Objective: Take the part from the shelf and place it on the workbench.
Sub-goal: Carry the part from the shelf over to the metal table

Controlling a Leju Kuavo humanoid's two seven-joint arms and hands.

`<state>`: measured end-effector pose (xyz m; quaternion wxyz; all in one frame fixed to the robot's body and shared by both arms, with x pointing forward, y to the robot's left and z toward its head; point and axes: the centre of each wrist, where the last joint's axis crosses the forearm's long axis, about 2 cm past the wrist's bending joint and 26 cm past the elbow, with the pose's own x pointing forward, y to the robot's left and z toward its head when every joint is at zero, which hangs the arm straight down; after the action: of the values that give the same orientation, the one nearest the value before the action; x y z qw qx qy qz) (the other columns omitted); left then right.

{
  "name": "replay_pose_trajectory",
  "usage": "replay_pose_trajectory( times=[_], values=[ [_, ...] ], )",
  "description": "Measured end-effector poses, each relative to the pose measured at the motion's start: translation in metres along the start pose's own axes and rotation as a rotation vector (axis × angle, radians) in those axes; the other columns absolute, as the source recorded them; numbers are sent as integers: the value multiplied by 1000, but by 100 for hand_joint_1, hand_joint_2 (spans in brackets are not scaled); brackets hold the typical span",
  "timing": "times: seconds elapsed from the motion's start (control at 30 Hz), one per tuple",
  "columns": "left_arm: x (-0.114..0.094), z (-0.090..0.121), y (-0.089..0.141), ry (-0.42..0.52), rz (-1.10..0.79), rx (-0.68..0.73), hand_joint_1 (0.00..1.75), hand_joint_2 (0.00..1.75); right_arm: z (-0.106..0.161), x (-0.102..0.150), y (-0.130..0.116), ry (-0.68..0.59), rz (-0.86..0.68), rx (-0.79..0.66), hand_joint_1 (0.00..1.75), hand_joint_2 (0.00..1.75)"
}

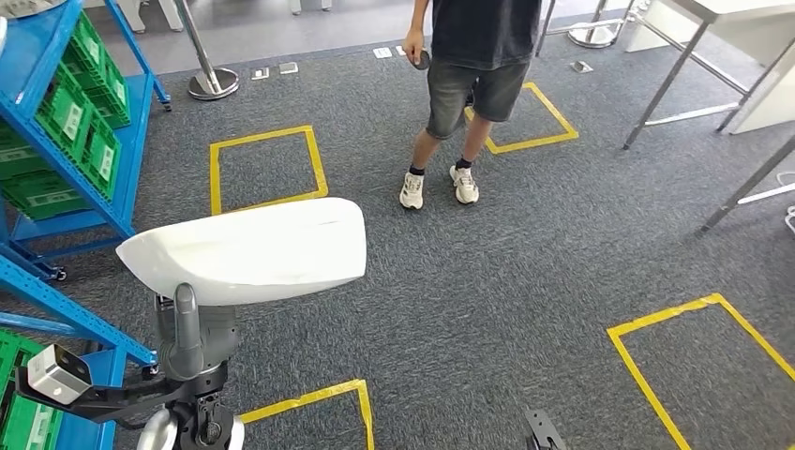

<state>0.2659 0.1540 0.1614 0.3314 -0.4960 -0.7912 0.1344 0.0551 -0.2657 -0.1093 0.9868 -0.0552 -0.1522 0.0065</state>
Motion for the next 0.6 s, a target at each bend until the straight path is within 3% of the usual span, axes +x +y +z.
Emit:
replay_pose_trajectory(
  times=[0.6],
  values=[
    [-5,7,1,10,-10,4,175,175,1,-4,2,21,7,2,0,0]
  ],
)
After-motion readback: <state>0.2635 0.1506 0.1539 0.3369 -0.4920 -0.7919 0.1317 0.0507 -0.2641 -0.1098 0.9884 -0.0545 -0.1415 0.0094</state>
